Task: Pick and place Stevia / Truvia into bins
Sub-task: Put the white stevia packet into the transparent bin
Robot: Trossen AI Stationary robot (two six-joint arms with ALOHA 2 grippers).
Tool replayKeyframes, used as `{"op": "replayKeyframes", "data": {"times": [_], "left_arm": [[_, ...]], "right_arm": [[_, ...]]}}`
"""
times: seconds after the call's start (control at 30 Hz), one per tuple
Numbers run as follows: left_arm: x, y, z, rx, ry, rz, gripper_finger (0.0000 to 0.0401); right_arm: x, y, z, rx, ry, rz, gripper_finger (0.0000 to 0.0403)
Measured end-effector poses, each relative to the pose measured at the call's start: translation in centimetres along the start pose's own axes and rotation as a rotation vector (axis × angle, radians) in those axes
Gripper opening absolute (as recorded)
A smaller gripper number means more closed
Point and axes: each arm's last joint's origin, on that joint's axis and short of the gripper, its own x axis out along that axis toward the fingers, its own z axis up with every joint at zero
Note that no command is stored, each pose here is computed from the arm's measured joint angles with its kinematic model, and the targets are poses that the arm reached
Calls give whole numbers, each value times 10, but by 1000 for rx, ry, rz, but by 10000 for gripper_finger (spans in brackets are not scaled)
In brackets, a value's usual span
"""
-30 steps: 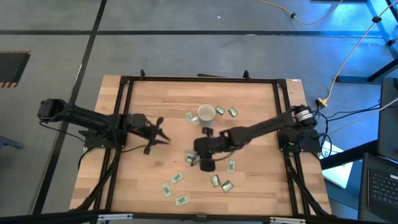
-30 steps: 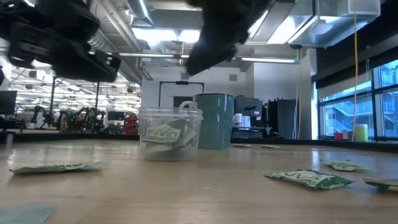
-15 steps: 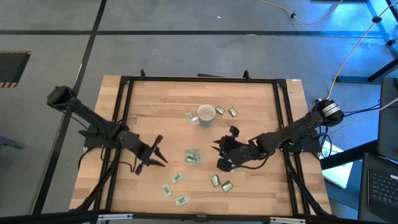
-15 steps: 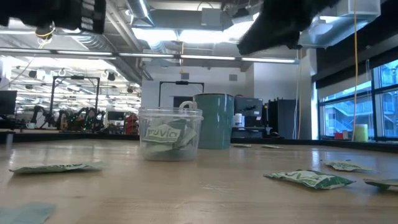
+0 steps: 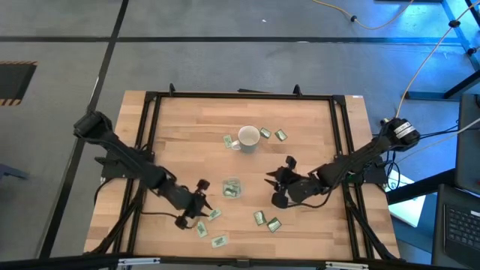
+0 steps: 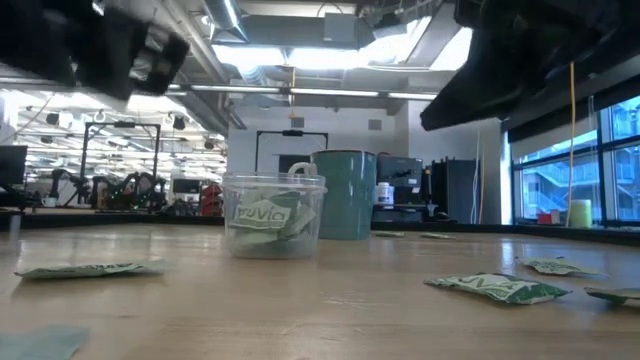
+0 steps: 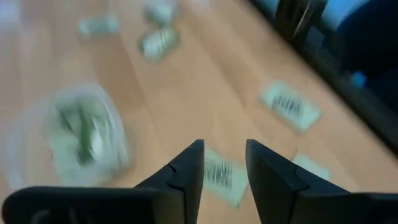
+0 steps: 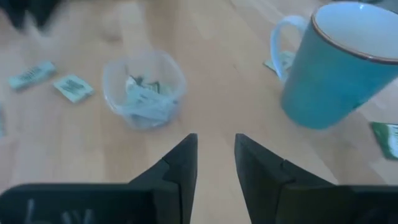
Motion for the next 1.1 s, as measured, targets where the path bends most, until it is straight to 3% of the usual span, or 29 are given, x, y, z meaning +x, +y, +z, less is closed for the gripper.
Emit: {"op": "replayKeyframes", "data": {"times": [0.1, 0.27, 0.53, 0.8, 1.1], "left_arm": [[15, -6, -1, -7, 101, 0, 100], [35, -13, -2, -18, 149, -5, 84], [60, -11, -22, -119, 260, 24, 67], [68, -11, -29, -154, 307, 6, 51], [62, -10, -28, -155, 322, -9, 5]], "right_arm": [[-3, 2, -1, 30, -54, 43, 110], [-3, 3, -2, 38, -64, 56, 110], [-3, 6, -2, 43, -41, 124, 110], [-3, 6, -2, 41, -38, 126, 110], [-3, 6, -3, 25, -38, 125, 110]]}}
